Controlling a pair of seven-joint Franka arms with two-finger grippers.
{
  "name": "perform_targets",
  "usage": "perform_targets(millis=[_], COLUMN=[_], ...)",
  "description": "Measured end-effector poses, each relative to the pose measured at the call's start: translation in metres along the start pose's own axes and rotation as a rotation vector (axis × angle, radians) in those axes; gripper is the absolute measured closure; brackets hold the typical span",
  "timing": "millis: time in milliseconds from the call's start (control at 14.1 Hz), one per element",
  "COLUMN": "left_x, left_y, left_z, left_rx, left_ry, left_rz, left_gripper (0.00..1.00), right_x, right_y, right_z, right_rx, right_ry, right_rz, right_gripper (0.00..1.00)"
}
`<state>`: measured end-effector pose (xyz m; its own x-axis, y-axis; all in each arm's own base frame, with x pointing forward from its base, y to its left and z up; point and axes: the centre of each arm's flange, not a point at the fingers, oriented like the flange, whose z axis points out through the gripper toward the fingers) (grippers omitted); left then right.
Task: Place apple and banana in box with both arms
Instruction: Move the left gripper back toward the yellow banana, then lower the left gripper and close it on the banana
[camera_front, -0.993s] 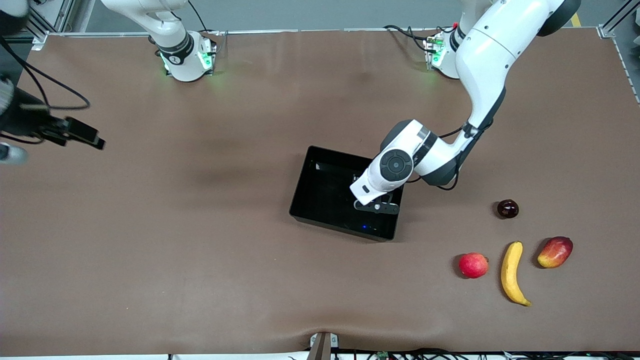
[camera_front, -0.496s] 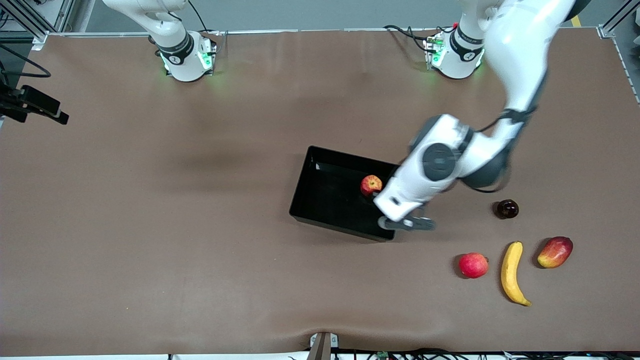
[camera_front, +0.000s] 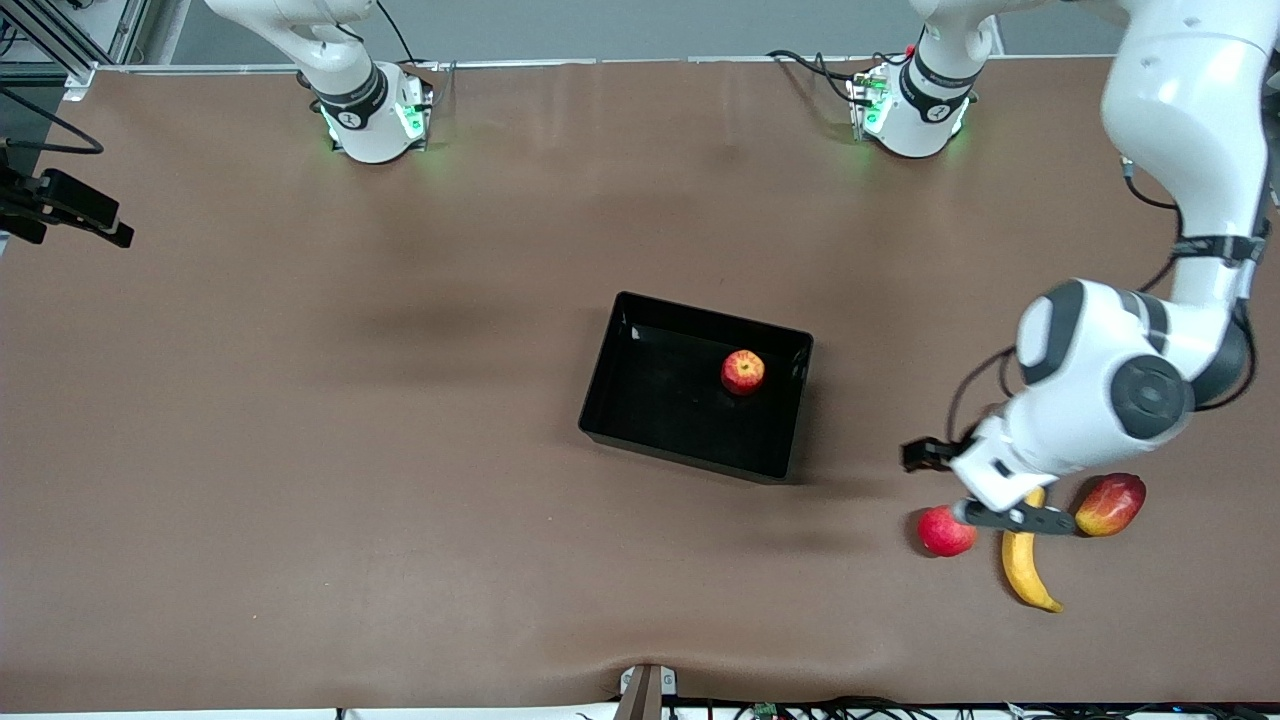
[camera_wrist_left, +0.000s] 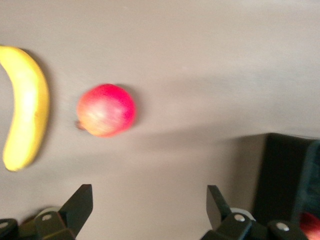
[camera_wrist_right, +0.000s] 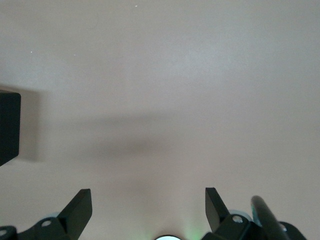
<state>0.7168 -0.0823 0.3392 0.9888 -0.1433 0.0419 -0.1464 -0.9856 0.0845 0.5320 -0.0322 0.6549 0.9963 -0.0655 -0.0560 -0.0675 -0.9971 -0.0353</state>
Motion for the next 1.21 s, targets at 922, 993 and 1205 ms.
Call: perform_targets(millis=[922, 993, 1205], left_x=[0.011, 0.011, 0.011], left_y=[-0.129, -0.132, -0.139], left_z=[0.113, 0.124, 0.135], left_rx=[0.104, 0.103, 0.106], left_ry=[0.198, 0.204, 0.205], left_rz=[0.118, 0.119, 0.115], left_gripper=[0.0, 0.0, 0.0], right_x=[0.0, 0.0, 0.0], right_y=[0.019, 0.019, 0.019], right_z=[0.001, 0.001, 0.001], right_rx=[-0.006, -0.006, -0.006], right_ry=[-0.004, -0.005, -0.007], right_rz=[-0.065, -0.065, -0.064], right_gripper=[0.0, 0.0, 0.0])
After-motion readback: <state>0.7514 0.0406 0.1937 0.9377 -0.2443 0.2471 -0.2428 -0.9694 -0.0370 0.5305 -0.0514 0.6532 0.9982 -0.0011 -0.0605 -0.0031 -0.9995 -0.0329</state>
